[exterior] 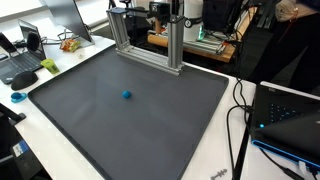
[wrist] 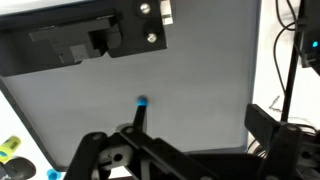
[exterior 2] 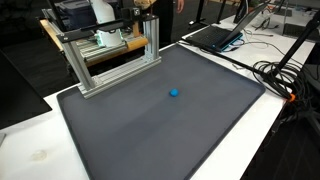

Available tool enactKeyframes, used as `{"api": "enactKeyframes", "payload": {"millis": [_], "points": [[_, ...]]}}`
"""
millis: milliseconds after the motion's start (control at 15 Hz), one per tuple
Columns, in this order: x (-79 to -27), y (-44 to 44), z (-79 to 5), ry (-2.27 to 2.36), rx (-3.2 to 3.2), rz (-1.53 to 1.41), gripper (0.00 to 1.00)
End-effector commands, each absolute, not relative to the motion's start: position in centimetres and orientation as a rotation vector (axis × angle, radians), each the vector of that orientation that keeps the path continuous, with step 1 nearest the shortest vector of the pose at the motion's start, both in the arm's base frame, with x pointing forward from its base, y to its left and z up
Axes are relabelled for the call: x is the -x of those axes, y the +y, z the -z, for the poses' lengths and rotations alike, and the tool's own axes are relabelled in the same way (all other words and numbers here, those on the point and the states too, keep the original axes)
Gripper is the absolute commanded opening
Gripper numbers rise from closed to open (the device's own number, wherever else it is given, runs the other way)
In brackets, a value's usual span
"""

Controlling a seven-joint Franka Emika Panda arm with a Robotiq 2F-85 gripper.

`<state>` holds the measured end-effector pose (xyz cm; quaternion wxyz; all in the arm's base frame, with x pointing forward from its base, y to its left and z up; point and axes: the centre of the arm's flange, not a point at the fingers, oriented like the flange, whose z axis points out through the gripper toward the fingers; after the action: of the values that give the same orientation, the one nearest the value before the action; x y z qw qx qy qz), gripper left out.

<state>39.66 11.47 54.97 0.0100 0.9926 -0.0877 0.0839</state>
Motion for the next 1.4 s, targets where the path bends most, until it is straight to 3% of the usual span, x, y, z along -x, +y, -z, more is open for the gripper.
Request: {"api": "enactKeyframes", "payload": {"millis": [0, 667, 733, 1333], "points": [[-40.7, 7.5, -54.0, -0.201, -3.062, -0.209, 1.00], [-37.3, -0.2, -48.4, -0.262, -3.049, -0.051, 1.00], [-39.4, 1.5, -48.9, -0.276, -3.061, -0.043, 1.00], [-37.7, 0.2, -47.2, -0.231, -3.060, -0.014, 1.00]]}}
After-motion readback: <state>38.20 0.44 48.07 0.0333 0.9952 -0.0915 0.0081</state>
